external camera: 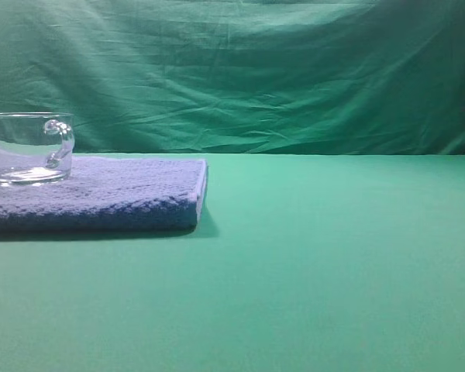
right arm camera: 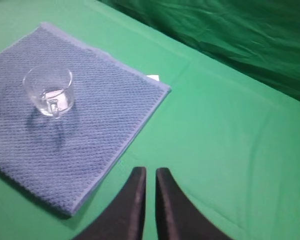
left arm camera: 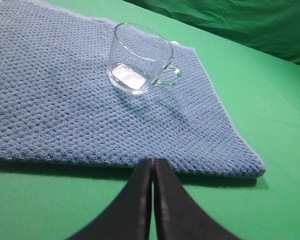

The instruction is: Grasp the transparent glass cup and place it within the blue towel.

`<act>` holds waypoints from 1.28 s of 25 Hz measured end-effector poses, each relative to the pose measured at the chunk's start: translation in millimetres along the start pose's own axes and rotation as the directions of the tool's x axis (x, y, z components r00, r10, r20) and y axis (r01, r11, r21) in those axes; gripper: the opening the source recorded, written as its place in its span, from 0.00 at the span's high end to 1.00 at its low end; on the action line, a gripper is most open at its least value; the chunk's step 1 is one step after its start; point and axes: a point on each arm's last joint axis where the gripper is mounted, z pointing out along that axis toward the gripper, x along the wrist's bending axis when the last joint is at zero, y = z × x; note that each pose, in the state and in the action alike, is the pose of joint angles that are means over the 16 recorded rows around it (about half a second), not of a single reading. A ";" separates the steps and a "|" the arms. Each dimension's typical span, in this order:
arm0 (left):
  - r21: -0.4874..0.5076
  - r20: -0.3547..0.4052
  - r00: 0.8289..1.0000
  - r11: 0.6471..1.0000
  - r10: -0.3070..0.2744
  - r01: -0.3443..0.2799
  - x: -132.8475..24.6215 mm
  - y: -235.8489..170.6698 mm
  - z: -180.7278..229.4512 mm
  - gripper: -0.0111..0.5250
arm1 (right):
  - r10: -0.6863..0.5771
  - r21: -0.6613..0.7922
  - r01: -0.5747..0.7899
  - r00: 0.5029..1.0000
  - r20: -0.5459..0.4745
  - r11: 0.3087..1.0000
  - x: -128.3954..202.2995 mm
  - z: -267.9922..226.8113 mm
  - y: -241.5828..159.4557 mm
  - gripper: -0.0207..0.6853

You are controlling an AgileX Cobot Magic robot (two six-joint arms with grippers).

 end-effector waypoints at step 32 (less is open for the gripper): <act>0.000 0.000 1.000 1.000 0.000 0.000 0.0 0.0 0.0 0.98 | 0.208 -0.208 -0.153 0.938 0.277 0.966 -10.0 -12.0 -219.9 0.87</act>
